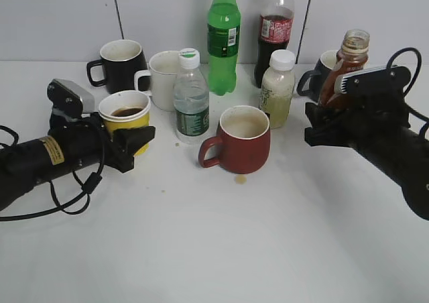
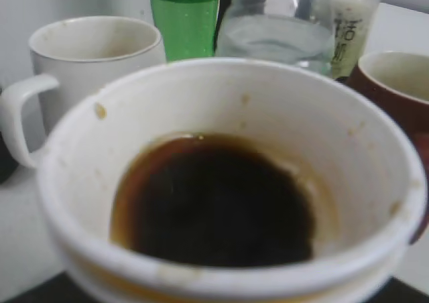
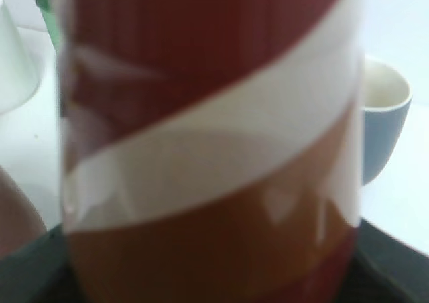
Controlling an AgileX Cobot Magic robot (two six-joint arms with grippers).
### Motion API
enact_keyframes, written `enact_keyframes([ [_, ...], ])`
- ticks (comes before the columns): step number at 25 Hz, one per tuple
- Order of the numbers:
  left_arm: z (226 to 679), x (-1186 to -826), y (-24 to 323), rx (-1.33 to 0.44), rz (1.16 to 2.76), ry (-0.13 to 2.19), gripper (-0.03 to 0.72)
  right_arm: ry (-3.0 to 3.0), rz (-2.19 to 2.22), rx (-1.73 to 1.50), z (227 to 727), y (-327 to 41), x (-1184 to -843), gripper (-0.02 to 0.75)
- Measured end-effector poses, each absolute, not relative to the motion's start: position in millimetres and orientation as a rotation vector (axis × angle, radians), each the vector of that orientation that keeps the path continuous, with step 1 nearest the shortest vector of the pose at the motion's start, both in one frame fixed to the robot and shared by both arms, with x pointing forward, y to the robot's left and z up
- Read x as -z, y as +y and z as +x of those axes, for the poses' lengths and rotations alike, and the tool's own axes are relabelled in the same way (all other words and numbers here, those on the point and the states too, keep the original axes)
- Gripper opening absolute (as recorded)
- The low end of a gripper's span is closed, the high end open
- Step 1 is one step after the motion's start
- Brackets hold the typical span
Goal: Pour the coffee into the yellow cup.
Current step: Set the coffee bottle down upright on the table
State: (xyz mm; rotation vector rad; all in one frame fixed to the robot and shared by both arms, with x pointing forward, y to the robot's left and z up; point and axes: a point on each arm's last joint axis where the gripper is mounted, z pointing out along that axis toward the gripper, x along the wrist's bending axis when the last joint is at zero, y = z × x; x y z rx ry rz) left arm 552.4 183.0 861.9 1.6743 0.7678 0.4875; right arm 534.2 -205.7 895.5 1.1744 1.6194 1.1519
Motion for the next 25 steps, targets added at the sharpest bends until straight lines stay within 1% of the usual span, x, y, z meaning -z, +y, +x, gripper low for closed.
enact_keyframes([
  [5, 562, -846, 181, -0.480, 1.682, 0.782, 0.380, 1.641, 1.183, -1.127, 534, -206, -876, 0.504],
  [13, 573, -830, 179, -0.483, 1.698, 0.788, 0.380, 1.641, 1.173, -1.114, 534, -207, -852, 0.504],
  [18, 577, -828, 179, -0.504, 1.718, 0.770, 0.388, 1.642, 1.174, -1.111, 534, -207, -851, 0.504],
  [22, 579, -827, 179, -0.511, 1.720, 0.772, 0.457, 1.642, 1.174, -1.111, 534, -207, -851, 0.504],
  [25, 579, -818, 181, -0.505, 1.731, 0.810, 0.526, 1.642, 1.174, -1.111, 534, -207, -851, 0.504],
])
